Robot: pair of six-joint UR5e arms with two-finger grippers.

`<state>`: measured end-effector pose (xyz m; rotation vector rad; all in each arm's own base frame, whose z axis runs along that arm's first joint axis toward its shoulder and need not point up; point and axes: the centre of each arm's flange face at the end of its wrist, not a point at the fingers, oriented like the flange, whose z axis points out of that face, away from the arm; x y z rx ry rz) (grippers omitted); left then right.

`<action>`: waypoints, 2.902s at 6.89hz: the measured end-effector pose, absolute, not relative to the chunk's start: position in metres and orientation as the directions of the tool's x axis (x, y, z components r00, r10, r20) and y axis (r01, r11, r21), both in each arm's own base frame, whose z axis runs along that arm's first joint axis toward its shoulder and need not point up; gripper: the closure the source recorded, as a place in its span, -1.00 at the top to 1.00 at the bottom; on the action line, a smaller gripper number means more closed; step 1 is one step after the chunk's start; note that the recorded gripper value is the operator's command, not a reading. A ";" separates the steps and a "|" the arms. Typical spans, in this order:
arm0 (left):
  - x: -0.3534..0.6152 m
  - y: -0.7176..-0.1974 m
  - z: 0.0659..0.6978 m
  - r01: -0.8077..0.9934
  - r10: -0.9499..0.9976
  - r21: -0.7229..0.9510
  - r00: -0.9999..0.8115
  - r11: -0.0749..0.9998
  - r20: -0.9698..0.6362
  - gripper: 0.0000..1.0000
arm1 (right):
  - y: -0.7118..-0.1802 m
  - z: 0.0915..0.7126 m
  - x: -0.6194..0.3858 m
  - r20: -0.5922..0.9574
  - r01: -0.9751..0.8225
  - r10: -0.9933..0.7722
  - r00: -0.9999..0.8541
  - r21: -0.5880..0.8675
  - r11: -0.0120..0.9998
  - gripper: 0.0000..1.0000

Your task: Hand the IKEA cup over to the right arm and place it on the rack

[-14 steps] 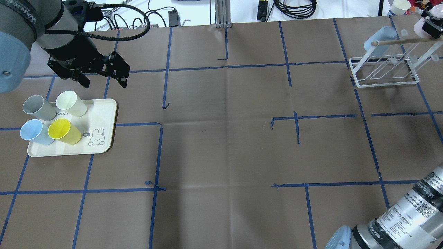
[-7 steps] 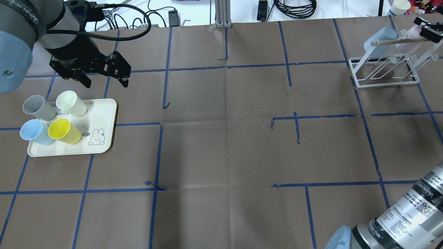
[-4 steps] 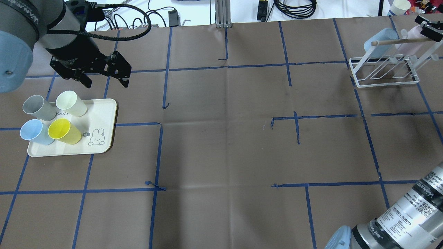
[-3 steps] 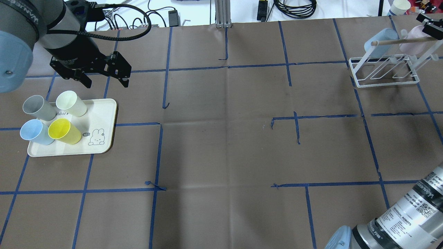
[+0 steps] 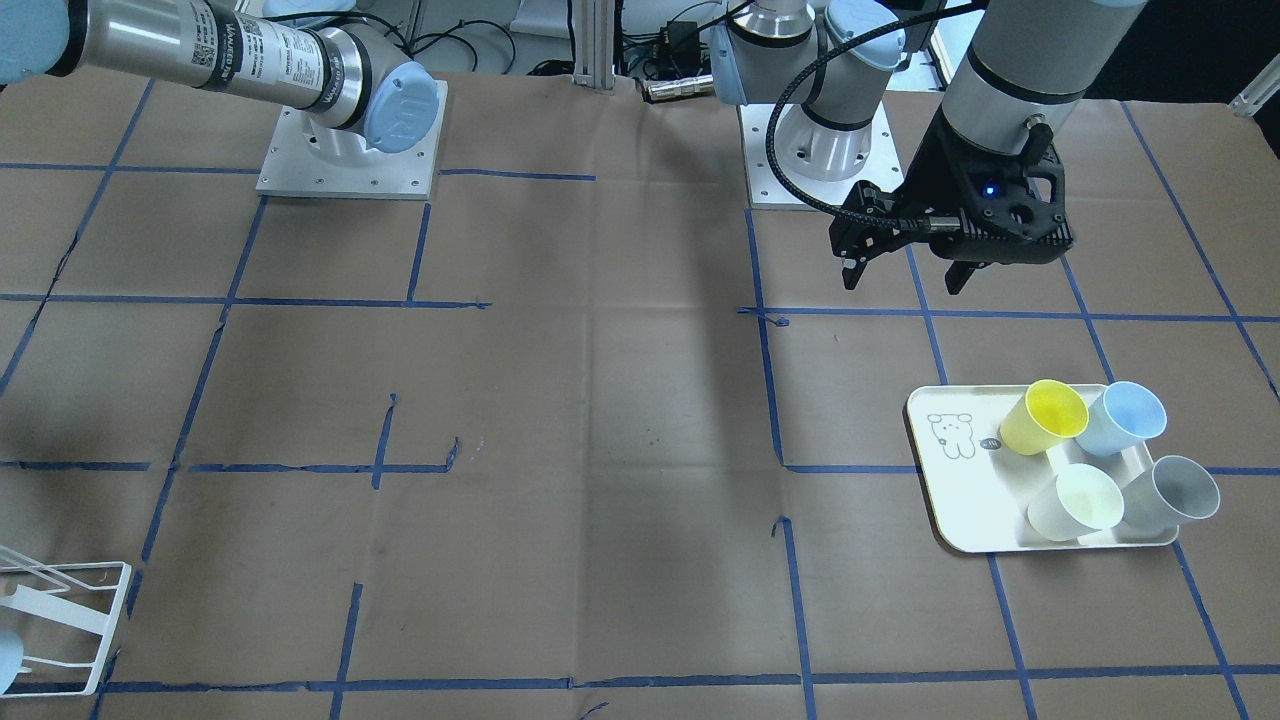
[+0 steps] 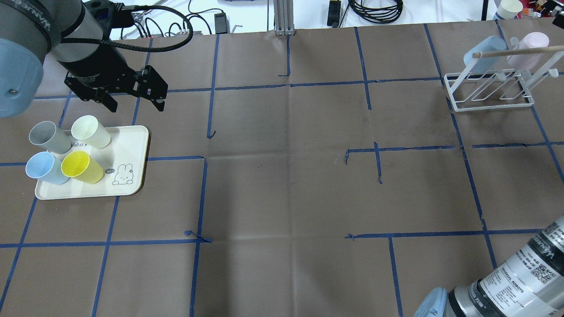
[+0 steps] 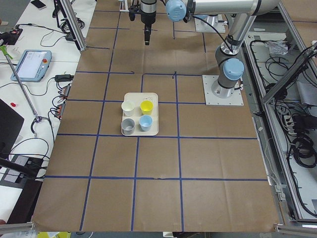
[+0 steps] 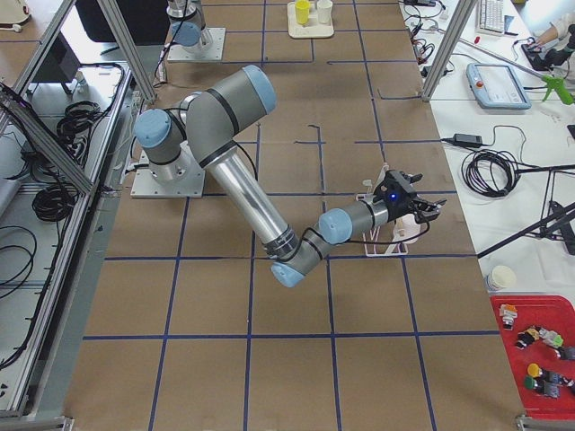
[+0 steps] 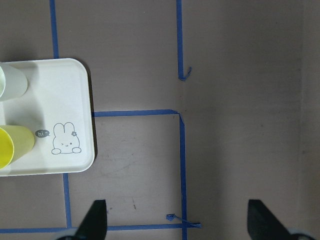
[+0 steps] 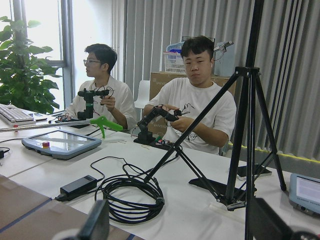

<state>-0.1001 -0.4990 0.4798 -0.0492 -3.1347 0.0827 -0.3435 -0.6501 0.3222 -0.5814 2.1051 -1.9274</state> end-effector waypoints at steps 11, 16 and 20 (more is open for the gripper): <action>-0.100 -0.500 0.480 0.031 0.032 -0.053 -0.999 0.998 0.005 0.99 | -0.577 0.453 -0.067 -0.192 -0.162 -0.199 -0.961 -0.191 0.968 1.00; -0.100 -0.500 0.480 0.031 0.032 -0.054 -0.999 0.998 0.006 0.99 | -0.497 0.509 0.093 -0.168 -0.162 -0.164 -0.972 -0.027 0.986 1.00; -0.100 -0.500 0.479 0.031 0.032 -0.053 -0.999 0.998 0.005 0.99 | -0.469 0.503 0.155 -0.044 -0.143 -0.141 -0.989 0.045 0.989 1.00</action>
